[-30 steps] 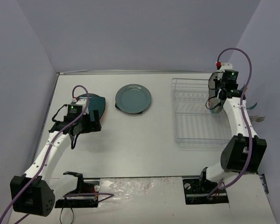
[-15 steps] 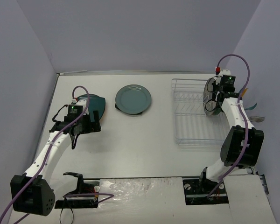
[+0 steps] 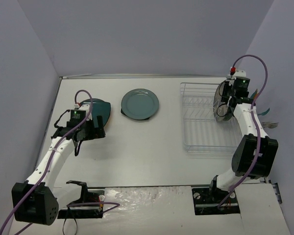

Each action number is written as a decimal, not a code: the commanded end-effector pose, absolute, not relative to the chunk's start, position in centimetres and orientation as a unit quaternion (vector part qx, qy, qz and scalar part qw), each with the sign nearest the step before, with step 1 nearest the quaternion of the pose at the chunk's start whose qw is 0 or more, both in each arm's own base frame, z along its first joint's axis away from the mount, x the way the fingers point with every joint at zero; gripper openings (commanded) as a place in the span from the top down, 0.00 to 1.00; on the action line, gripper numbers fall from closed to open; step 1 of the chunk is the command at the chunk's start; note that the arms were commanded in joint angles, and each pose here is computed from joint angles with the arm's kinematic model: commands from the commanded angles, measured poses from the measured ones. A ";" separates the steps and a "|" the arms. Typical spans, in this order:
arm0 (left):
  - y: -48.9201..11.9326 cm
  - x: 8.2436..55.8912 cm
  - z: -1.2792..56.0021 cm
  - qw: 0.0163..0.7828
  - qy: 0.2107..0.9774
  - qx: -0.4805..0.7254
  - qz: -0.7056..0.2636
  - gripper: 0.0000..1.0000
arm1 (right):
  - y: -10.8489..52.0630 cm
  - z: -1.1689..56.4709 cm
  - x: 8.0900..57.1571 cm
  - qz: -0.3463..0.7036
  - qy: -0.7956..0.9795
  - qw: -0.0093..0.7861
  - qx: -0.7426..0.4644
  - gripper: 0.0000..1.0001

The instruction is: Load the plates into the dish rack

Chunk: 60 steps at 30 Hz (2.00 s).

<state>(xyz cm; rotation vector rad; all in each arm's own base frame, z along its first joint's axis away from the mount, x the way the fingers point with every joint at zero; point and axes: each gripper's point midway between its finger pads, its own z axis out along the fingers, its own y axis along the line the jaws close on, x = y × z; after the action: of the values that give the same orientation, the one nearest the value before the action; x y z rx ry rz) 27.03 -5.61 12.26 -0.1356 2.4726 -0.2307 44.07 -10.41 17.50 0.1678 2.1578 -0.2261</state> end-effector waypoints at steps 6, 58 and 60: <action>-6.4 28.6 14.4 0.354 0.925 -0.063 -0.119 0.03 | -9.8 25.5 43.8 -0.087 0.822 0.557 0.076 0.47; -9.5 27.6 14.7 0.345 0.910 -0.136 -0.187 0.03 | 28.1 12.2 46.9 0.309 0.817 0.455 0.173 0.09; -9.2 27.3 14.7 0.344 0.913 -0.127 -0.179 0.03 | 28.4 10.7 47.5 0.303 0.822 0.447 0.178 0.11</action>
<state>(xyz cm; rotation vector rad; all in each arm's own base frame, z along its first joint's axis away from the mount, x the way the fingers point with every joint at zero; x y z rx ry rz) 27.09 -10.00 12.85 -0.4097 2.4132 -0.5122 43.82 27.21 7.32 0.3718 2.1891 0.7021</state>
